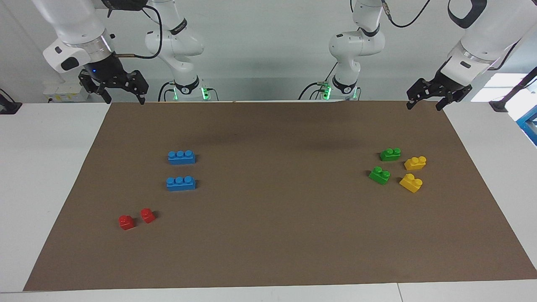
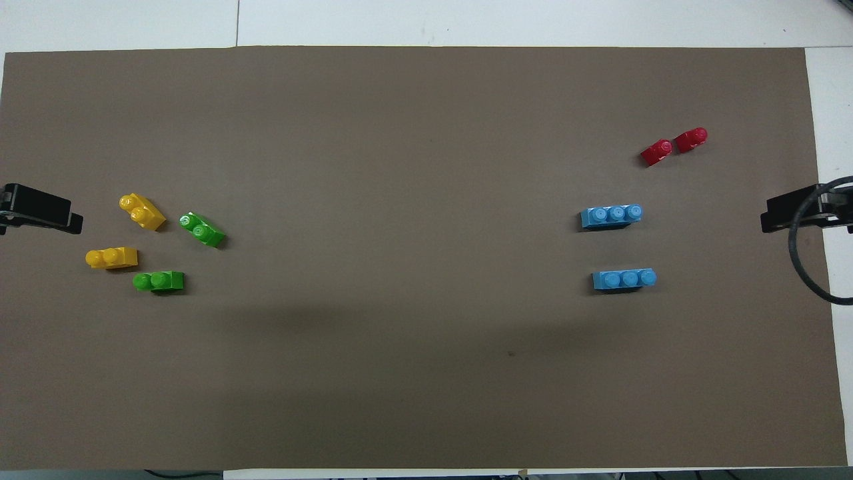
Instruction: Remove green block with left arm and hold with right
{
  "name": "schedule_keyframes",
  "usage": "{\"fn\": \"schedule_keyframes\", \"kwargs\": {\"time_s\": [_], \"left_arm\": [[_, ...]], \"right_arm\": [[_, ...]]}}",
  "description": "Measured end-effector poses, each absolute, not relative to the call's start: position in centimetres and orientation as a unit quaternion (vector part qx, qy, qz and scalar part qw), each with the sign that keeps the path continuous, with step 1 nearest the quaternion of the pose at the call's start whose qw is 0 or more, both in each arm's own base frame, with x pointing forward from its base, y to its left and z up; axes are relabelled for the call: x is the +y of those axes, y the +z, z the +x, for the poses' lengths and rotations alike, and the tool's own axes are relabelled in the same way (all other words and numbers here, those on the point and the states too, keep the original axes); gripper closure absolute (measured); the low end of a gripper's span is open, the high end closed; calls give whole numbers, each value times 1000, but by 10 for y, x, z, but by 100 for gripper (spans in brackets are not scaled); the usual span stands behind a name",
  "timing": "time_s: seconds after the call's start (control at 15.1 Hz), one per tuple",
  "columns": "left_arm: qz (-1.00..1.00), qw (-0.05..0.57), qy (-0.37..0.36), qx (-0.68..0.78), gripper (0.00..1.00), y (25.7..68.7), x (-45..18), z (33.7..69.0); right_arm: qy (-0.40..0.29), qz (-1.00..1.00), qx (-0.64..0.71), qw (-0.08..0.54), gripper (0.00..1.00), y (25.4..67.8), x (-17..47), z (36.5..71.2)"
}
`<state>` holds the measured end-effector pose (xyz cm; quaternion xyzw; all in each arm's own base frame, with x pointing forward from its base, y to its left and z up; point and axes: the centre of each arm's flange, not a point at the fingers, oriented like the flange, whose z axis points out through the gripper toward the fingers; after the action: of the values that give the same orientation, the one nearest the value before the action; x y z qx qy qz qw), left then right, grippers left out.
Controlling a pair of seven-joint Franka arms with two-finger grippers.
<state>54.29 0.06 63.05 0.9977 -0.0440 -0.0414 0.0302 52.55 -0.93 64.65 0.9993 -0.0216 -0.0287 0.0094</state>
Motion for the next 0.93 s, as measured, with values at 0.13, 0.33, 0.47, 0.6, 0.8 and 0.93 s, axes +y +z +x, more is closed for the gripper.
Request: {"fn": "schedule_keyframes", "kwargs": {"time_s": [0.13,0.33,0.47,0.6,0.8,0.93], "left_arm": [[998,30,-34,-43,0,632,1,545],[998,30,-28,-43,0,633,1,546],[998,29,-27,-43,0,633,1,546],[998,29,-27,-43,0,633,1,546],[998,29,-27,-43,0,633,1,546],[998,22,-27,-43,0,633,2,546]], "right_arm": [[-29,999,-22,9,0,646,-9,525],[-29,999,-22,9,0,646,-9,525],[-29,999,-21,9,0,646,-9,525],[-29,999,-21,9,0,646,-9,525],[-29,999,-21,9,0,646,-9,525],[-29,999,-21,9,0,646,-9,525]]}}
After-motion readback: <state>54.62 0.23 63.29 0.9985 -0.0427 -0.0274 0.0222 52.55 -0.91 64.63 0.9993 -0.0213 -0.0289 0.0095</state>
